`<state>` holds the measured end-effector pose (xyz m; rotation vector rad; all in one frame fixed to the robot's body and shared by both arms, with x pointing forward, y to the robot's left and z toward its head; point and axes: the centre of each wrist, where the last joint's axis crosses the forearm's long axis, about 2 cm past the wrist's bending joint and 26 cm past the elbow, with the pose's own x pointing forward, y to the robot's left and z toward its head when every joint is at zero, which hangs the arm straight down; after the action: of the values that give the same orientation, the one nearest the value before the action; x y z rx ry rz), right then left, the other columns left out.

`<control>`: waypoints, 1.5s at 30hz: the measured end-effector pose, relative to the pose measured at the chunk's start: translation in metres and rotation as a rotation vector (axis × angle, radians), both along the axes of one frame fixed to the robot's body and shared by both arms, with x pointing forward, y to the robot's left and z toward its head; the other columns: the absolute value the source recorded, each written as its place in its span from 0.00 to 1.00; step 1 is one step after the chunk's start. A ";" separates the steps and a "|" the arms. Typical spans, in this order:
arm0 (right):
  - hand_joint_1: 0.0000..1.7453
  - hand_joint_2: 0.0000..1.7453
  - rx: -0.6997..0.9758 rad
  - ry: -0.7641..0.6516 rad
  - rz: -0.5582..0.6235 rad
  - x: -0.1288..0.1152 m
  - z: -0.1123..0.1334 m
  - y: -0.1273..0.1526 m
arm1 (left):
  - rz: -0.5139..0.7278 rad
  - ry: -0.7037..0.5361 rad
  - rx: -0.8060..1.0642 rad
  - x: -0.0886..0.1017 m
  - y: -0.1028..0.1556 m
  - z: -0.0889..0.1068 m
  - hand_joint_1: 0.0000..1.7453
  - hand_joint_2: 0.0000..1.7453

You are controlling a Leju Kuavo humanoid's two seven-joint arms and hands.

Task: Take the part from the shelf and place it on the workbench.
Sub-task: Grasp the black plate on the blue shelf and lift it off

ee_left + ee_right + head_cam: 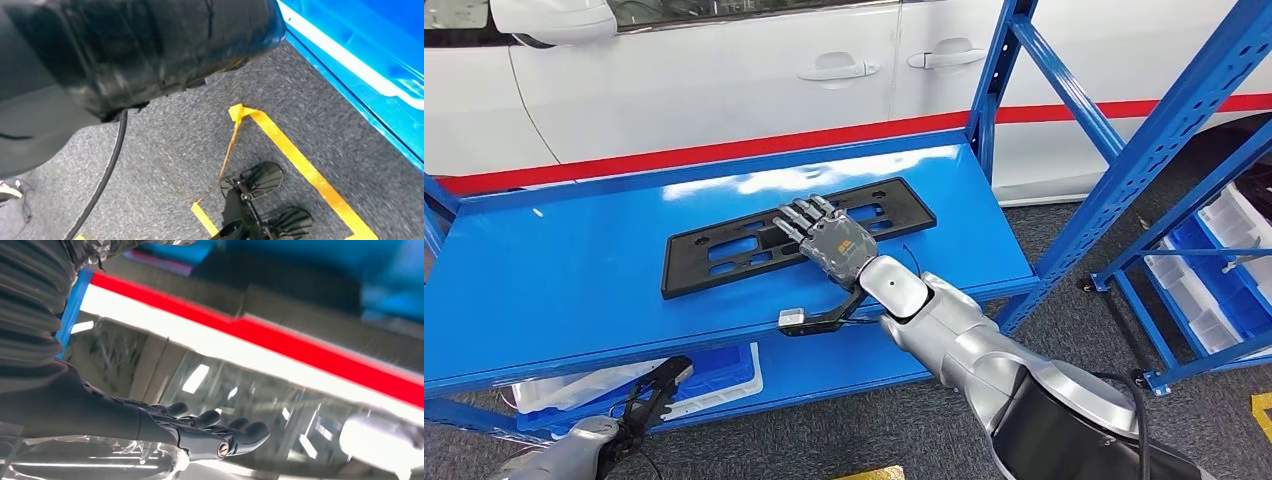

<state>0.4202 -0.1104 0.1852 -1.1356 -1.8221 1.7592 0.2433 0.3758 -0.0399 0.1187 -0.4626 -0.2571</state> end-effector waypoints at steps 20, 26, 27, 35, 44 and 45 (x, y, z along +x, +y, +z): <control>0.00 1.00 -0.072 0.039 -0.078 0.003 -0.012 -0.021 | 0.007 0.005 -0.004 -0.004 0.000 -0.002 0.00 0.00; 0.00 1.00 -0.091 0.068 -0.105 0.001 -0.019 -0.027 | 0.009 0.007 -0.003 -0.006 0.001 -0.003 0.00 0.00; 0.07 1.00 -0.092 0.072 -0.109 0.001 -0.020 -0.027 | 0.009 0.007 -0.002 -0.006 0.001 -0.003 0.00 0.00; 0.95 1.00 -0.123 0.076 -0.119 0.001 -0.024 -0.034 | 0.006 -0.004 -0.005 -0.008 0.002 -0.004 0.00 0.00; 0.96 1.00 -0.136 0.020 -0.106 0.006 -0.015 -0.034 | -0.037 0.000 0.045 -0.008 0.003 -0.004 0.00 0.00; 0.91 1.00 -0.137 0.017 -0.106 0.007 -0.014 -0.034 | -0.042 0.000 0.049 -0.008 0.004 -0.004 0.00 0.00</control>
<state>0.4268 -0.1446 0.1710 -1.2410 -1.6209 1.8493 0.2356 0.3793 -0.0436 0.1569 -0.4588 -0.3095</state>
